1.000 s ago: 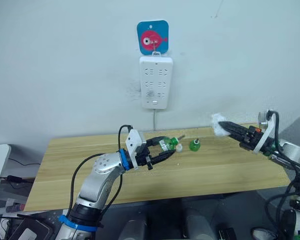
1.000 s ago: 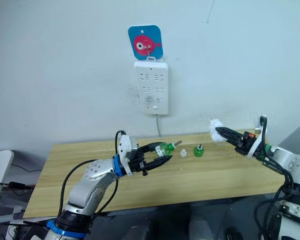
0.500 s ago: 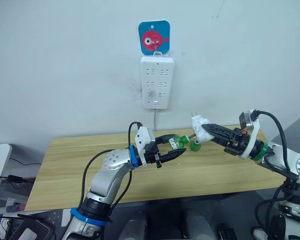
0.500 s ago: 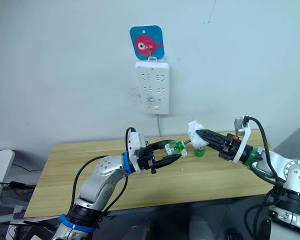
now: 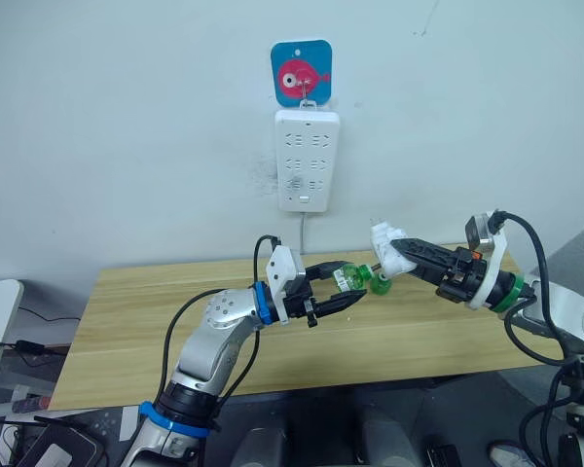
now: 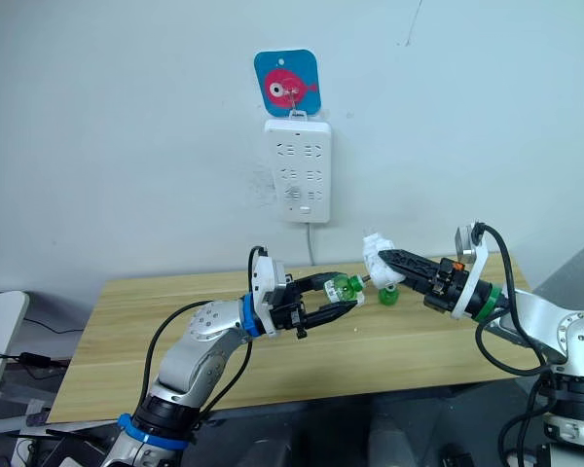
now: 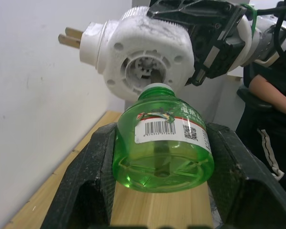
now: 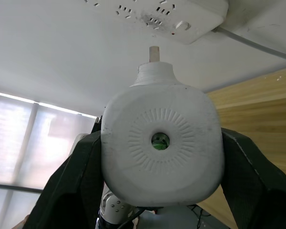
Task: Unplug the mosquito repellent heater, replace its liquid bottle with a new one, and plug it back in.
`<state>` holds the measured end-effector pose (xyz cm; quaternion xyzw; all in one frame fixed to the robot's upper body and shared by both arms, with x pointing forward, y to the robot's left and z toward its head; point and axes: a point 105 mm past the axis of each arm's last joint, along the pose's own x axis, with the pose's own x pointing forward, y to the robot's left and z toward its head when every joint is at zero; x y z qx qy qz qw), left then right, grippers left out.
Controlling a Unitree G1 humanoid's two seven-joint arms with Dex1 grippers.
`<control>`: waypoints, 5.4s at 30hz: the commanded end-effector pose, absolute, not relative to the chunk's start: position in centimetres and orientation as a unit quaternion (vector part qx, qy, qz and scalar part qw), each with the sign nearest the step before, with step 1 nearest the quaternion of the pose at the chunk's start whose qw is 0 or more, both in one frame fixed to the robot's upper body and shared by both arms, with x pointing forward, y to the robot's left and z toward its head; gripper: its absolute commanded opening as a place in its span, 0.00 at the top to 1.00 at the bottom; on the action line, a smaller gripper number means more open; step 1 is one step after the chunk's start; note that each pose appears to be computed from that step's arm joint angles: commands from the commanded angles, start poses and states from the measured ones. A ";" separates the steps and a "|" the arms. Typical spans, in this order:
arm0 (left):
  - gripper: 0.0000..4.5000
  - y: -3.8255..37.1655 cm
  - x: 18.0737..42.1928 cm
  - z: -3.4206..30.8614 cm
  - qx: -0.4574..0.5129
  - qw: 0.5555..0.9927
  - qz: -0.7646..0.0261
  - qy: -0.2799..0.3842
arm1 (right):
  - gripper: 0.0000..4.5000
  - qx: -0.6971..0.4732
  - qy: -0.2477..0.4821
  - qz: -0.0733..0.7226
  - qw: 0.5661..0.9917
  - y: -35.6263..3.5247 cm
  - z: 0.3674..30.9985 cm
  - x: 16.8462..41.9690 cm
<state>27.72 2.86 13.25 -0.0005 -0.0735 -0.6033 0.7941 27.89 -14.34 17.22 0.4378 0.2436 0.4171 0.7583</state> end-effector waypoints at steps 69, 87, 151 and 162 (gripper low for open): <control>0.50 2.6 28.5 14.7 0.016 0.787 -0.606 -0.118 | 0.00 0.180 0.381 0.519 0.744 -13.0 11.7 20.4; 0.50 4.2 25.7 13.4 0.008 0.742 -0.669 -0.043 | 0.99 0.152 0.300 0.587 0.737 -12.3 11.9 28.5; 0.50 10.9 29.1 10.6 0.025 0.871 -0.490 -0.020 | 0.47 0.013 0.214 0.409 0.887 -17.8 7.4 27.7; 0.50 12.0 28.6 10.3 0.034 0.877 -0.480 -0.013 | 0.01 0.013 0.210 0.425 0.880 -17.3 7.7 27.8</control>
